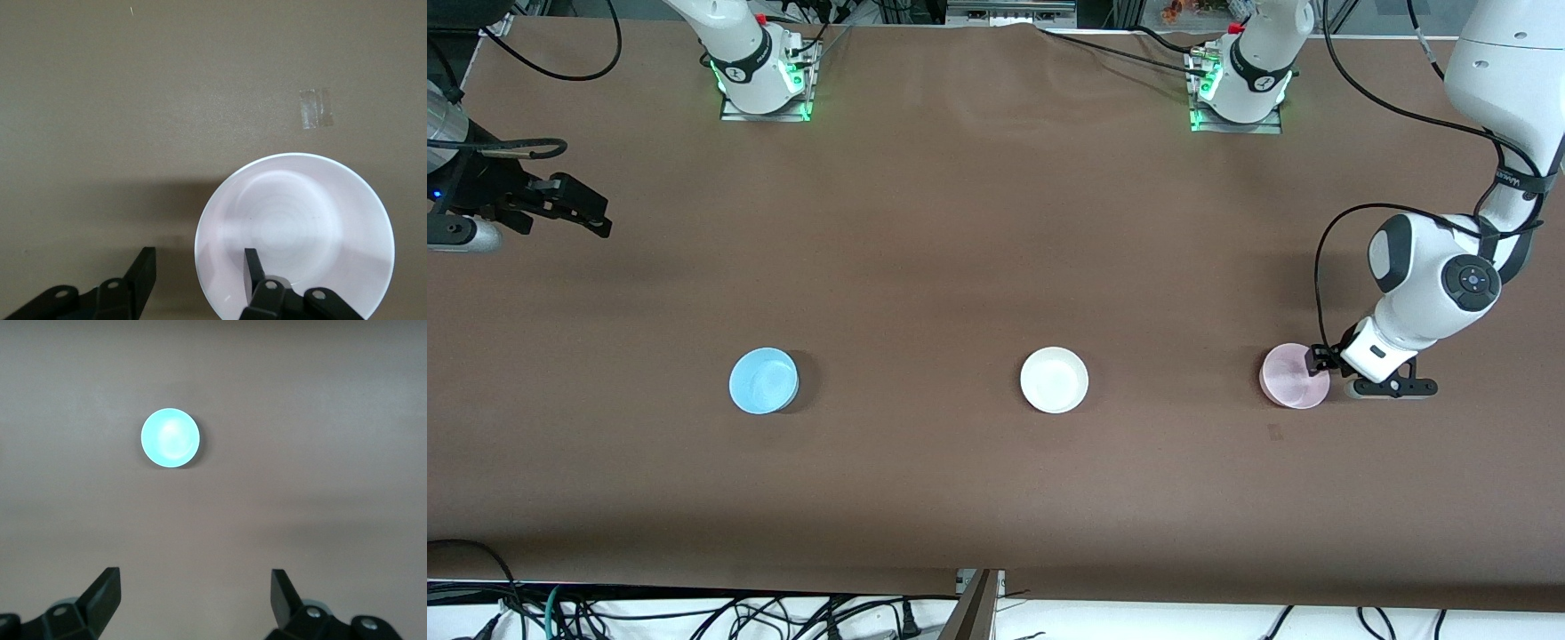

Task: Stack pink and blue bowls on white bowl
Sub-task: 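Lower the left gripper onto the pink bowl rim and close it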

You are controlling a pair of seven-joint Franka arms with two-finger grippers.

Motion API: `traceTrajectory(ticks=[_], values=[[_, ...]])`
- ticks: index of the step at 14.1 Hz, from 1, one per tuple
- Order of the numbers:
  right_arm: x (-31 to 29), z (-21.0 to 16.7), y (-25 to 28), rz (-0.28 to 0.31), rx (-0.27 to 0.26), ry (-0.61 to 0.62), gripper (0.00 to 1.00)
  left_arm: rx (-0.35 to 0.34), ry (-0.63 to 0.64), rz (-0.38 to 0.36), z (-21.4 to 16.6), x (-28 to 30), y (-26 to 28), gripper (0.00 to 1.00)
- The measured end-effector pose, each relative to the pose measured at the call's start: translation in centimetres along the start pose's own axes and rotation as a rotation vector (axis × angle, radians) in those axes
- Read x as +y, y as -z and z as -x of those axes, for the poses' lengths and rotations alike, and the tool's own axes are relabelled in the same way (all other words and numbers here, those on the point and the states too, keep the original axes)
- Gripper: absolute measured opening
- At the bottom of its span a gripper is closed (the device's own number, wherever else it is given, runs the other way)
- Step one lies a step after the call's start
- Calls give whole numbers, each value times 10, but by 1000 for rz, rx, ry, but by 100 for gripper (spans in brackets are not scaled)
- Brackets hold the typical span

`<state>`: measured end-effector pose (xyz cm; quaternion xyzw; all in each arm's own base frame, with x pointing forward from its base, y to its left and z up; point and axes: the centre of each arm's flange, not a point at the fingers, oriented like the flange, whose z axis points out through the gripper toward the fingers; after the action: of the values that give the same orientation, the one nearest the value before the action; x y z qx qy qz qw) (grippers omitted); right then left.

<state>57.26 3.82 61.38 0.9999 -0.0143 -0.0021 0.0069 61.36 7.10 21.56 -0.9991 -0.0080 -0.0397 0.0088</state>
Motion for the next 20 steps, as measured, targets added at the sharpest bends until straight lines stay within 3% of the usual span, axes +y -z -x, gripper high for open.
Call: traceTrajectory(ticks=[7, 20], values=[[0, 0, 0, 0, 2, 0, 100, -4, -1, 0, 2, 0, -1, 48], [0, 0, 0, 0, 3, 0, 100, -9, -1, 1, 3, 1, -3, 12]])
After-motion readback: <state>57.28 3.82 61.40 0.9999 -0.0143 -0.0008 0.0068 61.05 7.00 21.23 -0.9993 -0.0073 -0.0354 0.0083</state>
